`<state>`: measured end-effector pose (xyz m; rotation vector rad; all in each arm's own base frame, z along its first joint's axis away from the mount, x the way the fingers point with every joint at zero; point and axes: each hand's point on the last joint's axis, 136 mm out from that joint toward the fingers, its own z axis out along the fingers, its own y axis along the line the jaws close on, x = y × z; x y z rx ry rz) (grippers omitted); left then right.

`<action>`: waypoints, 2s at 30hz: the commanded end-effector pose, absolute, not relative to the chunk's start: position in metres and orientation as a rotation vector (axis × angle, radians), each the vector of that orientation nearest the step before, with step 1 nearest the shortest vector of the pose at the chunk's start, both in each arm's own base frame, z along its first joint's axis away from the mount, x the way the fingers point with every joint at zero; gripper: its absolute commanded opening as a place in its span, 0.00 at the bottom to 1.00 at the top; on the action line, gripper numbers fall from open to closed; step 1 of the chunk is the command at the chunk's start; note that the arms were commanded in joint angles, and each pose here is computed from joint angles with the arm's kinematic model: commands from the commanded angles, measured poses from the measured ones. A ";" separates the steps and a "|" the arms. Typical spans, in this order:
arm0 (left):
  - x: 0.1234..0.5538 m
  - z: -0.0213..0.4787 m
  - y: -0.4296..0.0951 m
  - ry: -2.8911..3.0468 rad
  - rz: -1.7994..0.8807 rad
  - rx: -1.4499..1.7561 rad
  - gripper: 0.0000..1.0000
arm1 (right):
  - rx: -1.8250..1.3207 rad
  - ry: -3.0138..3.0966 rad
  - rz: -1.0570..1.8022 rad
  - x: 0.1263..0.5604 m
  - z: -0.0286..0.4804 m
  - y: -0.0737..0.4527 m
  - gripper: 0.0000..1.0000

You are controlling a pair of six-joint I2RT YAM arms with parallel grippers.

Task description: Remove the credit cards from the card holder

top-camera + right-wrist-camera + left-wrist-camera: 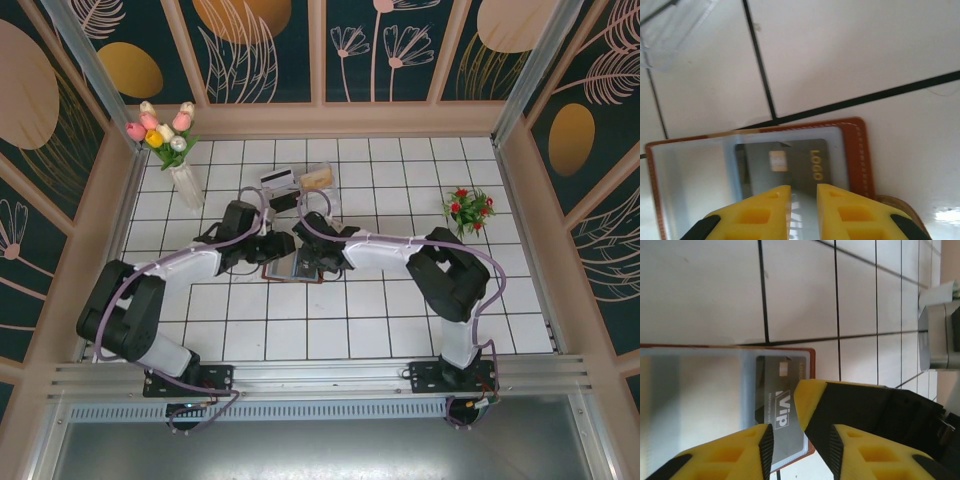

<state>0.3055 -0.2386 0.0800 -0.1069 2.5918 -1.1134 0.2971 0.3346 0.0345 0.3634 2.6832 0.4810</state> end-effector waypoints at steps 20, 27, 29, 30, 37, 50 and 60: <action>0.303 0.046 -0.252 2.685 -1.082 -0.050 0.17 | 0.336 2.715 0.557 0.289 0.032 0.317 0.19; 0.303 0.037 -0.250 2.722 -1.040 -0.046 0.18 | 0.323 2.729 0.538 0.289 0.027 0.315 0.18; 0.303 0.038 -0.251 2.721 -1.051 -0.037 0.19 | 0.320 2.735 0.525 0.289 0.024 0.314 0.18; 0.302 0.038 -0.251 2.723 -1.052 -0.035 0.19 | 0.319 2.739 0.519 0.289 0.023 0.314 0.17; 0.297 0.026 -0.250 2.762 -1.045 -0.022 0.20 | 0.311 2.765 0.500 0.287 0.013 0.314 0.16; 0.295 0.021 -0.256 2.773 -1.092 0.000 0.19 | 0.293 2.779 0.500 0.286 0.009 0.316 0.16; 0.297 0.028 -0.261 2.743 -1.131 0.042 0.15 | 0.288 2.792 0.515 0.285 0.007 0.319 0.16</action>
